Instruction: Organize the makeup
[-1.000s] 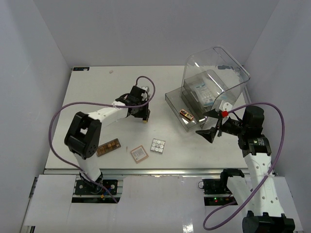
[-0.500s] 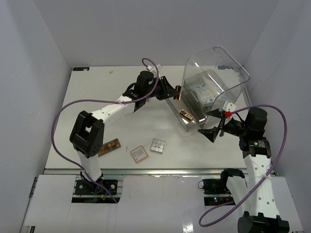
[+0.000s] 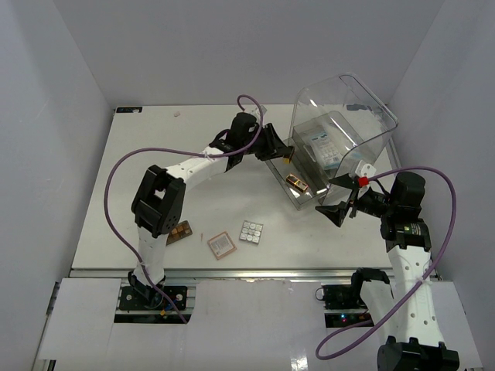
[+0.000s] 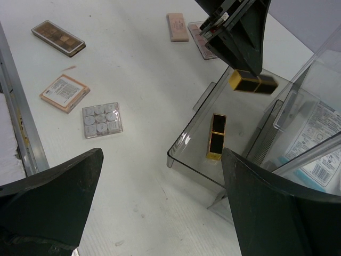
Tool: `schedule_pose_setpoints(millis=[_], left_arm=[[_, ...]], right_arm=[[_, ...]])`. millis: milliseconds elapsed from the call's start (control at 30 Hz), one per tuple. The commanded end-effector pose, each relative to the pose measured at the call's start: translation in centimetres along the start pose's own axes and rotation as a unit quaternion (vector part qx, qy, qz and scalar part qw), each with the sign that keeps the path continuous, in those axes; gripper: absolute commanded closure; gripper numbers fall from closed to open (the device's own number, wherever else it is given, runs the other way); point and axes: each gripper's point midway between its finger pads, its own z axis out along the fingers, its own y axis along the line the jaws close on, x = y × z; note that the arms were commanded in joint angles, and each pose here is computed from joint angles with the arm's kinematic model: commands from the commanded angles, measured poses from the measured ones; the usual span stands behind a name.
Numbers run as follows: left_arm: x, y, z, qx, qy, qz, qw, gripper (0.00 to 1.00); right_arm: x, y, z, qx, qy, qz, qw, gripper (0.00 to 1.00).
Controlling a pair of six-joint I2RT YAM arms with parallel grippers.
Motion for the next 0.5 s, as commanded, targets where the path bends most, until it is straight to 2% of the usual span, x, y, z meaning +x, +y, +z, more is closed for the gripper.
schedule_pose_setpoints(millis=[0,133,233,300,367,467], left_arm=[[-1.9,-3.5,-1.0,0.035,-0.018,0.030,0.999,0.47],[-2.3,-4.4,-1.7,0.042,-0.021,0.051,0.998,0.46],[-3.1,-5.6,-3.8,0.050,-0.031,0.094,0.994,0.46],[-2.8,-4.9,-5.4,0.044,-0.028,0.116,0.992,0.45],[-3.1,-5.8,-9.0,0.056,-0.042,0.163,0.984,0.45],[-1.7,-2.6,-13.0,0.032,-0.042,0.186,0.981,0.45]], right_arm=[[-0.1,-0.1,0.2,-0.008,-0.010,-0.011,1.000,0.02],[0.3,0.0,0.3,-0.017,-0.010,-0.012,1.000,0.02],[0.9,0.3,0.5,-0.029,-0.009,-0.009,0.999,0.02],[1.3,0.3,0.7,-0.036,-0.007,-0.004,0.999,0.04],[1.4,0.2,1.0,-0.045,-0.002,-0.005,0.999,0.07],[1.5,-0.2,1.9,-0.057,0.029,0.001,0.998,0.13]])
